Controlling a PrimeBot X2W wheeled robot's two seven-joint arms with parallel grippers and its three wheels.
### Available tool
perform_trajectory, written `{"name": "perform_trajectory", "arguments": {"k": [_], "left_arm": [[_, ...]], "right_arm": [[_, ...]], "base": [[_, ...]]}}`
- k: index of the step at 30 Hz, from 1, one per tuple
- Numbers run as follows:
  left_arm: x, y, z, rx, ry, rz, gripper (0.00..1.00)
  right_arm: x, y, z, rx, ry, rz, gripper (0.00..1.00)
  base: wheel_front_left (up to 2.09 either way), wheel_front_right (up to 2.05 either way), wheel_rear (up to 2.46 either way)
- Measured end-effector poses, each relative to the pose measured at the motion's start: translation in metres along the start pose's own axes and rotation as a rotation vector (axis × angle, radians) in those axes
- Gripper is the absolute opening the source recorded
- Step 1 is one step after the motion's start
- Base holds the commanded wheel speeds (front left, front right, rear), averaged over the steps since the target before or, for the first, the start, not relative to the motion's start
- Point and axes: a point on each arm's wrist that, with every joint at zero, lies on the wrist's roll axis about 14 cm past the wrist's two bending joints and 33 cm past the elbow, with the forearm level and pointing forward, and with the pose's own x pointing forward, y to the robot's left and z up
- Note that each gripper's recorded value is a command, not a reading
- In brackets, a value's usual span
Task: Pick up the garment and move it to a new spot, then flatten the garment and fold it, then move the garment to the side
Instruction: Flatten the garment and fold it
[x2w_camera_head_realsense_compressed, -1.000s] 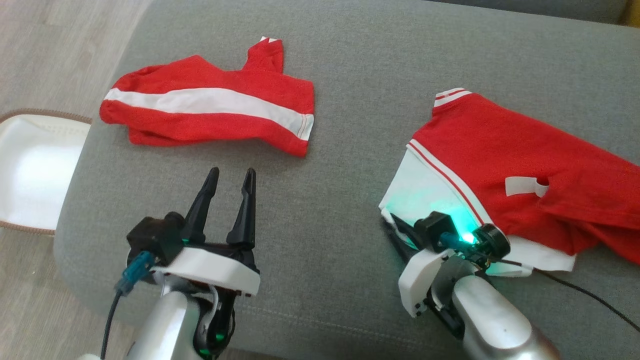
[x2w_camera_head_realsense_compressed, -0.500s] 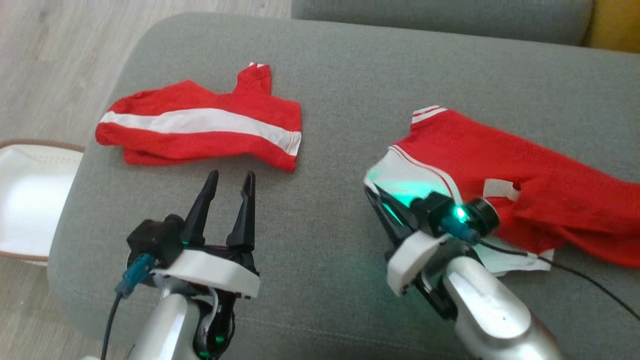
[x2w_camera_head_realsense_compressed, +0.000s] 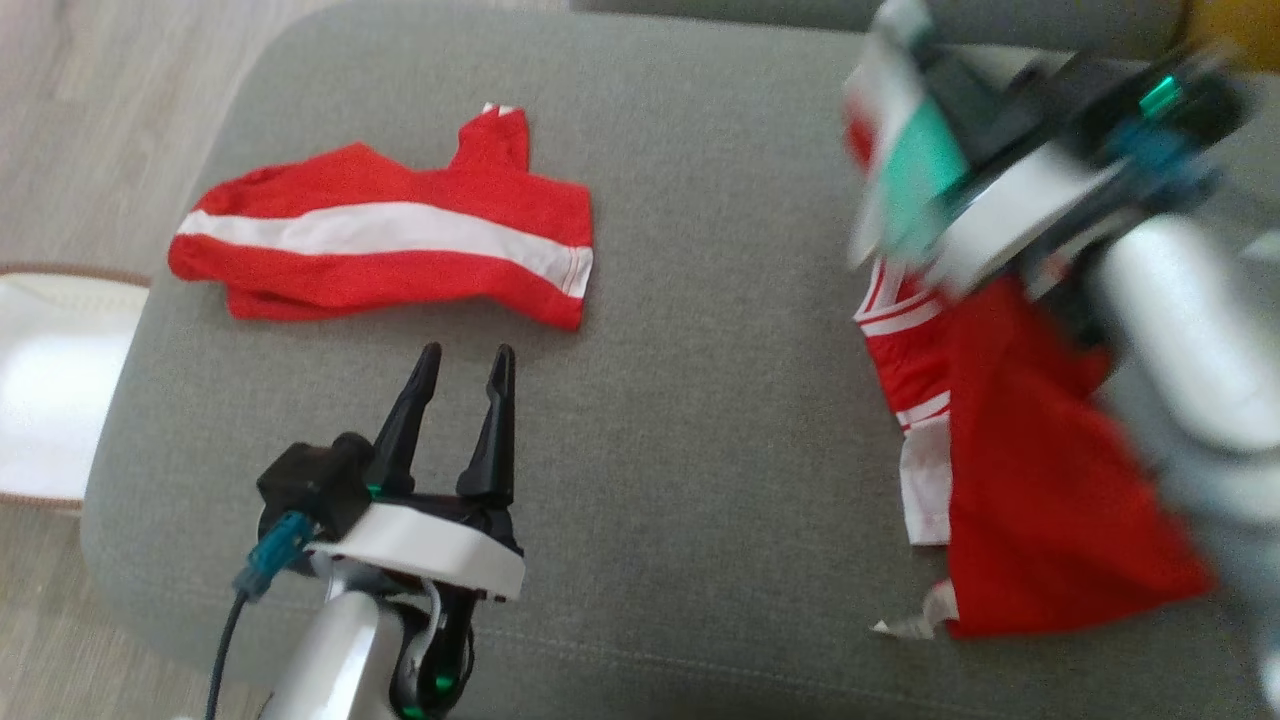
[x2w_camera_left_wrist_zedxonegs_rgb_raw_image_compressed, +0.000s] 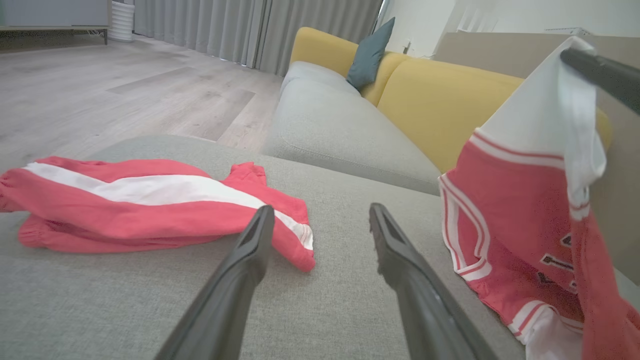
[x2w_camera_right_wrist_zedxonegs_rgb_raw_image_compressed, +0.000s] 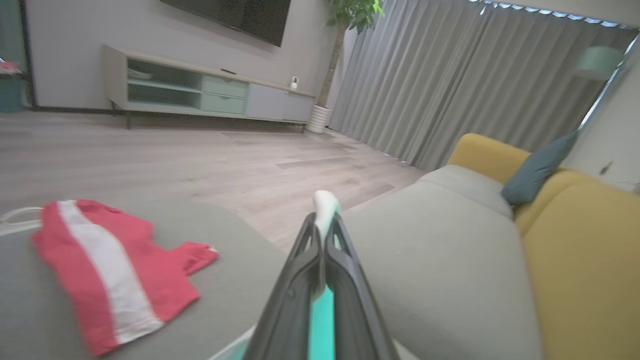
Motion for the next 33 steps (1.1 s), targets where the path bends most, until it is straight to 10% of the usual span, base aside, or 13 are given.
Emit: {"name": "perform_trajectory", "arguments": {"k": [13, 15, 33], "left_arm": [[0.025, 0.015, -0.027, 0.004, 0.076, 0.012, 1.0], [0.027, 0.019, -0.031, 0.007, 0.088, 0.021, 1.0], [0.034, 0.004, -0.01, 0.009, 0.026, -0.023, 1.0]], "right_arm": [[0.031, -0.198, -0.023, -0.329, 0.207, -0.263, 0.0], [0.038, -0.213, -0.025, -0.361, 0.224, -0.29, 1.0], [0.034, -0.182, -0.021, -0.214, 0.102, -0.299, 1.0]], "base": [[0.0, 0.0, 0.0], [0.0, 0.0, 0.0], [0.0, 0.0, 0.0]]}}
